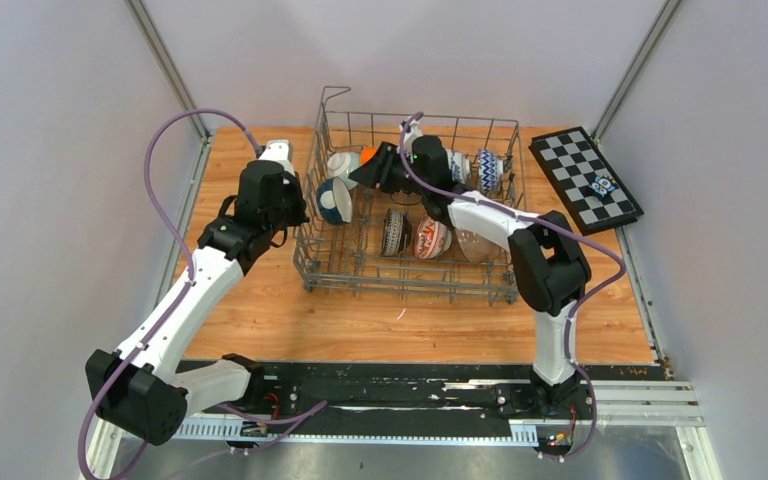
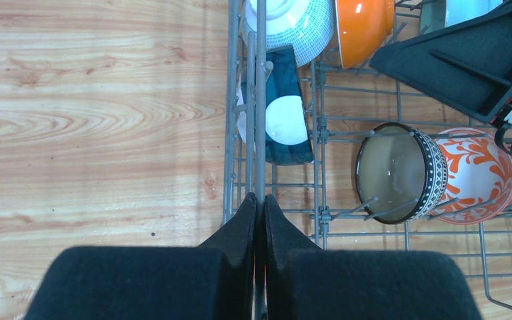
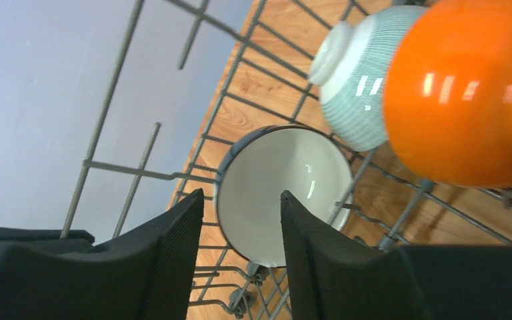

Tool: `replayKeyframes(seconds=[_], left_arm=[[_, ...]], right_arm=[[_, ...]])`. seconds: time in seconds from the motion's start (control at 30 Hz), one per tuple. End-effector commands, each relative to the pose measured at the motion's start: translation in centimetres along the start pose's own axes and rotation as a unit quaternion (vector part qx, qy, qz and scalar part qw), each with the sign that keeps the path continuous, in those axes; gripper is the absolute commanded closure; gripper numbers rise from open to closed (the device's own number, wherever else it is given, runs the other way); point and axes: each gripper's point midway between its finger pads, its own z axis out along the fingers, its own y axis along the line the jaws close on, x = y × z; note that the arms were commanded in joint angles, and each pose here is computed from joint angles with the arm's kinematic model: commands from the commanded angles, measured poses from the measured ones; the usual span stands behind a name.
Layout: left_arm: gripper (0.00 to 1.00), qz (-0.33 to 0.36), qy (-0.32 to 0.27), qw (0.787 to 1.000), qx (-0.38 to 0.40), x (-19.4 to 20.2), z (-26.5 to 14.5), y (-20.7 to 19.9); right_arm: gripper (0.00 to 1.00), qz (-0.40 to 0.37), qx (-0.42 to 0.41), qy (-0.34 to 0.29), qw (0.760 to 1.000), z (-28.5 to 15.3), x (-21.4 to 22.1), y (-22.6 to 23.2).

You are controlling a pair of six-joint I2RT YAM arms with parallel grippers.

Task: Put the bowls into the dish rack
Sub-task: Turn the bowl upside down on the dish rack.

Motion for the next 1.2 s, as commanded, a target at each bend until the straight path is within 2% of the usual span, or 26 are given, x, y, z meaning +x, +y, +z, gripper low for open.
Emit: replayKeyframes(seconds=[0.0,0.13,0.4,0.5,0.53,0.57,0.63,0.67,0.9,1.03,1.17], left_arm=[[1.00,0.017,0.017,0.997,-0.069,1.1,-0.7,3.7],[1.00,0.018,0.017,0.997,-0.068,1.0,-0.9,3.7],[1.00,0.016,0.021,0.998,-0.064,1.2,-0.8,3.5],[1.00,0.016,0.023,0.998,-0.062,1.4,-0.8,3.5],[1.00,0.016,0.024,0.998,-0.061,1.4,-0.8,3.4],[1.00,0.016,0.025,0.998,-0.060,1.5,-0.7,3.4],[1.00,0.015,0.025,0.998,-0.060,1.5,-0.7,3.4],[1.00,0.015,0.025,0.998,-0.060,1.5,-0.6,3.4],[1.00,0.014,0.017,0.998,-0.061,1.2,-1.0,3.5],[1.00,0.013,0.010,0.998,-0.059,0.9,-1.2,3.4],[1.00,0.012,0.005,0.998,-0.058,0.7,-1.4,3.4]], right_arm=[[0.47,-0.023,-0.017,0.031,0.999,1.0,2.2,2.5],[0.39,-0.027,-0.023,0.053,0.998,2.1,4.5,3.3],[0.41,-0.024,-0.029,0.086,0.996,5.0,8.2,4.4],[0.47,-0.014,-0.026,0.092,0.995,5.8,9.0,3.8],[0.54,-0.009,-0.028,0.098,0.995,6.0,9.5,3.6],[0.62,-0.005,-0.032,0.097,0.995,6.0,9.5,3.7],[0.90,0.005,-0.040,0.092,0.995,5.7,9.6,3.9],[0.97,0.015,-0.048,0.088,0.995,5.4,9.6,4.1],[0.97,0.077,-0.125,0.037,0.988,1.7,5.5,6.6],[0.97,0.128,-0.188,0.021,0.974,0.1,3.5,8.4],[0.97,0.167,-0.220,0.024,0.961,0.2,3.4,8.8]])
